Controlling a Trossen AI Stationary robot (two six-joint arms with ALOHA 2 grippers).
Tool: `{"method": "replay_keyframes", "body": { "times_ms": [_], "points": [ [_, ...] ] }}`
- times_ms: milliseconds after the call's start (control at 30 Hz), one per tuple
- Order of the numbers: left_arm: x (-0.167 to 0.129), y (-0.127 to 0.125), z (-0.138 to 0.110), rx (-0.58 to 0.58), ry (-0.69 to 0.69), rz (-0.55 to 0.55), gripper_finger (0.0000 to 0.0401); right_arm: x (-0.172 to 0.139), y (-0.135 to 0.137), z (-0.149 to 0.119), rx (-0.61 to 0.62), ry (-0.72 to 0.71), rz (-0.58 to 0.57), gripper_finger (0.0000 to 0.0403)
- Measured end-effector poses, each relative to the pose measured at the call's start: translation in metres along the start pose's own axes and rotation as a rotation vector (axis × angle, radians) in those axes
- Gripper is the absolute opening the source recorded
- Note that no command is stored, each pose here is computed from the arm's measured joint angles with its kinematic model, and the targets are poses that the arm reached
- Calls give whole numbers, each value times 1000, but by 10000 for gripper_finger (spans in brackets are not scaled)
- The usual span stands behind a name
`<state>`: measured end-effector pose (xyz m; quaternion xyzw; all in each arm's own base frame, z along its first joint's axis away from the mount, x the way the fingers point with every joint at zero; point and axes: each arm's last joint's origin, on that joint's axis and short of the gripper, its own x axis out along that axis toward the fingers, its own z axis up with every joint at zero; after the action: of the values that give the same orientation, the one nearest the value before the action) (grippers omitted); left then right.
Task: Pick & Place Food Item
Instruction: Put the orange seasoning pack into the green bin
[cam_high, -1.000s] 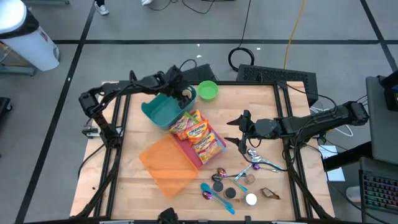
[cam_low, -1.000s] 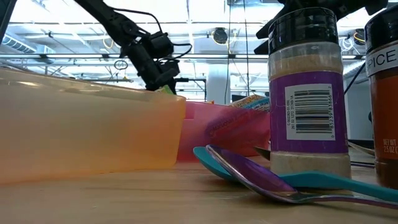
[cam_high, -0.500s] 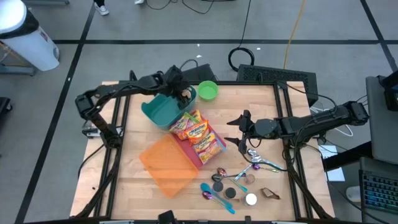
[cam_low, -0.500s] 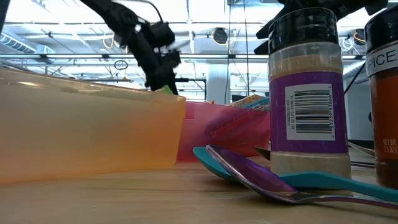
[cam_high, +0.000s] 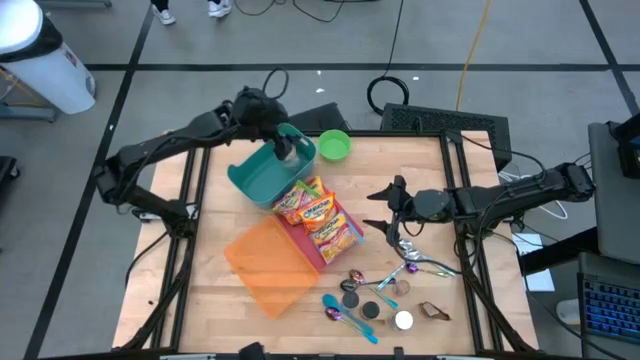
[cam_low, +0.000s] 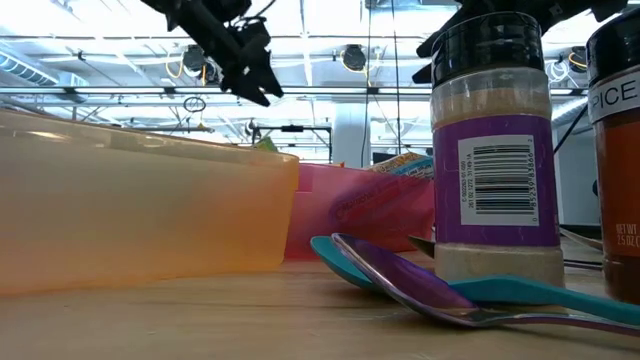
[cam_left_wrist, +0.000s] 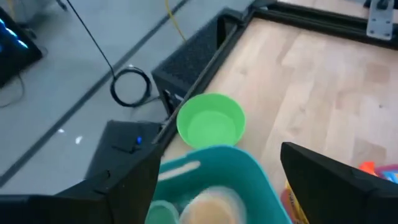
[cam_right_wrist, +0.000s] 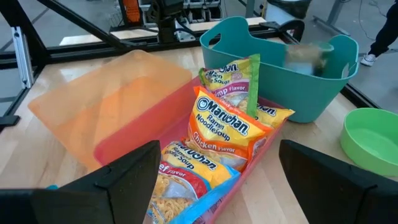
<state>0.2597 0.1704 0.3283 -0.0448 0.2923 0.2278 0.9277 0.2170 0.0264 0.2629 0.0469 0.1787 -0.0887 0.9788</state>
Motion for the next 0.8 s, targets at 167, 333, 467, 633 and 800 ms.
{"method": "replay_keyframes", "body": {
  "times_ms": [167,333,467,633,800],
  "points": [
    [22,0,-8,-1,59,-28,345,0,0,0,6,0,1,322],
    [24,0,-8,5,61,-28,340,0,1,0,3,1,5,322],
    [15,-1,-8,6,68,-33,345,0,1,0,1,3,4,322],
    [1,-5,-14,-13,131,-118,348,0,1,-1,4,7,3,322],
    [-7,-7,-42,-93,429,-75,341,0,1,-1,6,7,3,322]
  ]
}}
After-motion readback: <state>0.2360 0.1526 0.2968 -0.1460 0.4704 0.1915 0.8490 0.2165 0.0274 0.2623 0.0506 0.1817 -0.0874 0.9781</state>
